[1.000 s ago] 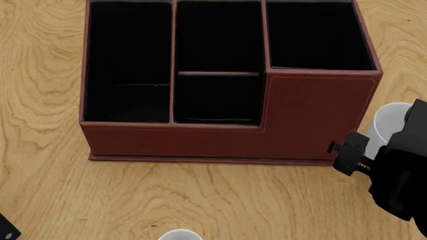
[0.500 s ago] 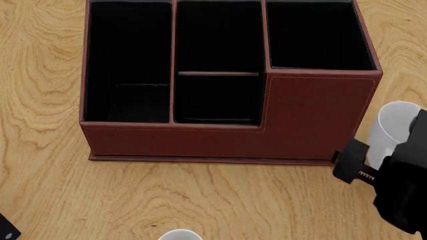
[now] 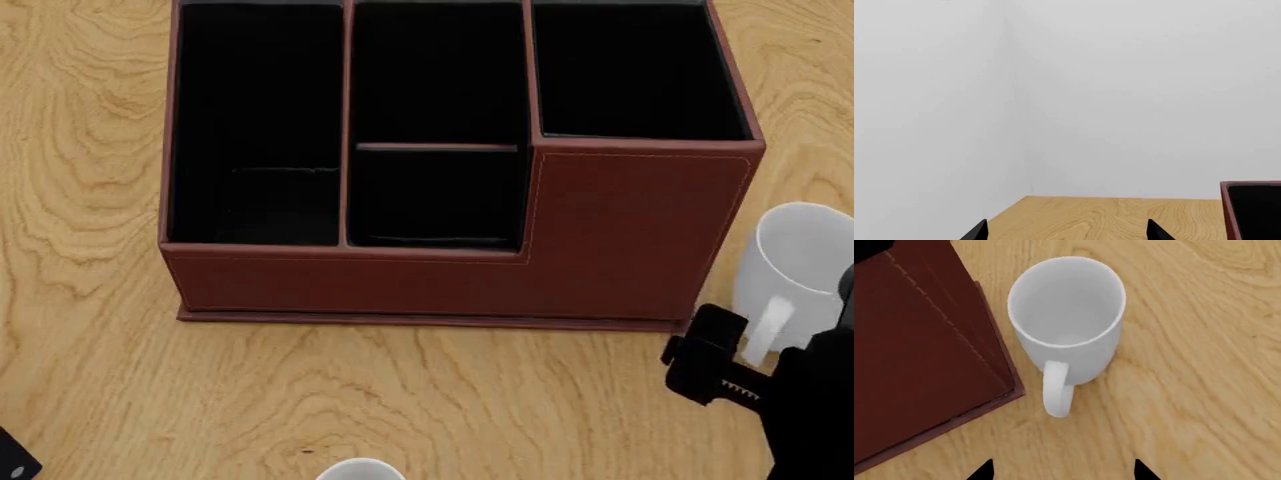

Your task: Pick up the white mug and place it to the right of the caddy.

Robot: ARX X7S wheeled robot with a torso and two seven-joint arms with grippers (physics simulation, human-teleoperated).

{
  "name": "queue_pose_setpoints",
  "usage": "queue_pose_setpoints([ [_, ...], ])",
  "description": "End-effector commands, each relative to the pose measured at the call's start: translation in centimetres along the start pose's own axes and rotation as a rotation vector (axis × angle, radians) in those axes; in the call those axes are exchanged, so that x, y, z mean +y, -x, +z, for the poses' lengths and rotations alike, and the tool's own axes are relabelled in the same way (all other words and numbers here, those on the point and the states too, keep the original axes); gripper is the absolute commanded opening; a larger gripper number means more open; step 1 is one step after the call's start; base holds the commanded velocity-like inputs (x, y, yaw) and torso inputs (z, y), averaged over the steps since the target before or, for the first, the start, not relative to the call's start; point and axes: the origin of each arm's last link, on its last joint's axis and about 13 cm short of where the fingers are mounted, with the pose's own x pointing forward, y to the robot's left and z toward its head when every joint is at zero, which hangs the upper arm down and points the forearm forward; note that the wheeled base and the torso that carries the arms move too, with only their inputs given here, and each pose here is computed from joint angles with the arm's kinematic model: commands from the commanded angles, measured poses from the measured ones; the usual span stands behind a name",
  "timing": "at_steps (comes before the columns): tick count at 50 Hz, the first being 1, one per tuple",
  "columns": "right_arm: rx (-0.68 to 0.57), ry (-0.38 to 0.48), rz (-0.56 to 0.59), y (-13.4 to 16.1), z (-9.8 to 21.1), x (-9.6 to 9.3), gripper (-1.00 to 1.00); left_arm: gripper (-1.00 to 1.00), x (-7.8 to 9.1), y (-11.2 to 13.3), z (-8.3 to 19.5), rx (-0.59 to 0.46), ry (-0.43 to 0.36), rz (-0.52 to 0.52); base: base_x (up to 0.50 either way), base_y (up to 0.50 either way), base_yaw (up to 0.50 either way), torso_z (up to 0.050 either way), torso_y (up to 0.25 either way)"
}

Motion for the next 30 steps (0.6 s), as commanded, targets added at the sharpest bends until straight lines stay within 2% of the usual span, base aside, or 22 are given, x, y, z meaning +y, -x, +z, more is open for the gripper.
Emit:
queue_pose_setpoints([
  [1,-0.072,0.021,0.042,4.0,-1.7,-1.0,1.0,1.0,0.1,0.3,0.4,-0.007,0.0,0.001,0.0,0.0,0.0,0.0,0.0],
  [15,-0.238,0.033,0.093,9.7,-3.9,-3.1,1.0,1.0,-0.4,0.4,0.7,-0.014,0.011,-0.017,0.0,0.0,0.0,0.0,-0.001],
  [26,-0.367,0.035,0.133,13.9,-5.8,-4.2,1.0,1.0,-0.8,0.6,1.1,-0.019,0.015,-0.033,0.0,0.0,0.0,0.0,0.0],
  [30,-0.383,0.04,0.143,14.6,-6.4,-4.3,1.0,1.0,-0.9,0.6,1.2,-0.02,0.02,-0.039,0.0,0.0,0.0,0.0,0.0],
])
